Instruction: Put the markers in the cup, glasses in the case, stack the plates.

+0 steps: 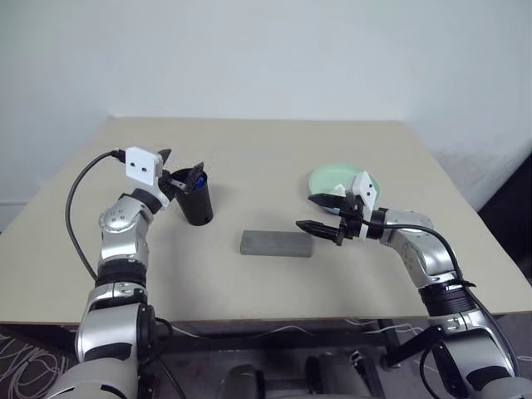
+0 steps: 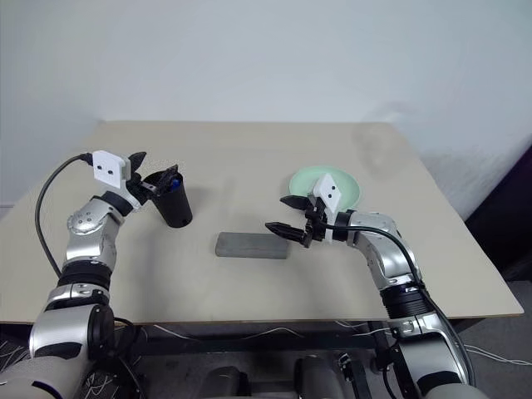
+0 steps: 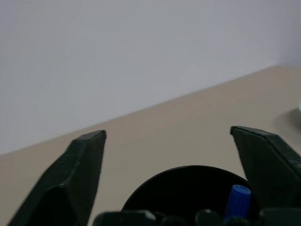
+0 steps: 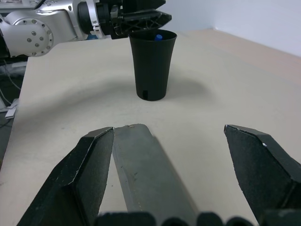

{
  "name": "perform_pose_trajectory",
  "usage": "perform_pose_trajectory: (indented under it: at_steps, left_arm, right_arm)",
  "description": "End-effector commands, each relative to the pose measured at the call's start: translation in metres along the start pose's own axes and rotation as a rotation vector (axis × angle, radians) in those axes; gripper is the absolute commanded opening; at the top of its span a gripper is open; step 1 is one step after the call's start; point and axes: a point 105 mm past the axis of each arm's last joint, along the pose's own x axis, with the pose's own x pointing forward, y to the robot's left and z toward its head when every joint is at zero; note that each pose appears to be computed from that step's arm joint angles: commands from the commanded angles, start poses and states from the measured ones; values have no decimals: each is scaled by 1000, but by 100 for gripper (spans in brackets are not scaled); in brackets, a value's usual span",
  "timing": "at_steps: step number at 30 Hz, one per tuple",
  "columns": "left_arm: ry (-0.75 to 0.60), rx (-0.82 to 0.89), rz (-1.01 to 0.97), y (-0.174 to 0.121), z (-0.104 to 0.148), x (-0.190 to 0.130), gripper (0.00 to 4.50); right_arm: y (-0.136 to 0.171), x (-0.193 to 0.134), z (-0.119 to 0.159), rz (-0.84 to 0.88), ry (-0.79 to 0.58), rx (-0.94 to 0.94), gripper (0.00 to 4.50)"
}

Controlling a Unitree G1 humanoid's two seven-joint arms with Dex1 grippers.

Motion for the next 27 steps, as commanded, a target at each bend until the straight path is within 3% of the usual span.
perform_pose_trajectory:
  at_steps: [1, 7, 14, 19, 27]
  left_arm:
    - [-94, -6, 7, 3, 26, 4, 447]
    - [-159, -75, -42, -2, 48, -1, 447]
    - [-115, -138, -316, -56, 61, -29, 447]
    - [16, -112, -435, -84, 41, -55, 447]
    - [112, -90, -321, -80, -4, -54, 447]
  right_arm:
    - [1, -1, 19, 9, -50, -56, 407]
    - [-5, -2, 21, -5, -55, -46, 407]
    - [-10, -8, 20, -7, -48, -36, 407]
    - [-15, -14, 13, -14, 0, -58, 407]
    - [-26, -36, -12, -64, 75, -90, 407]
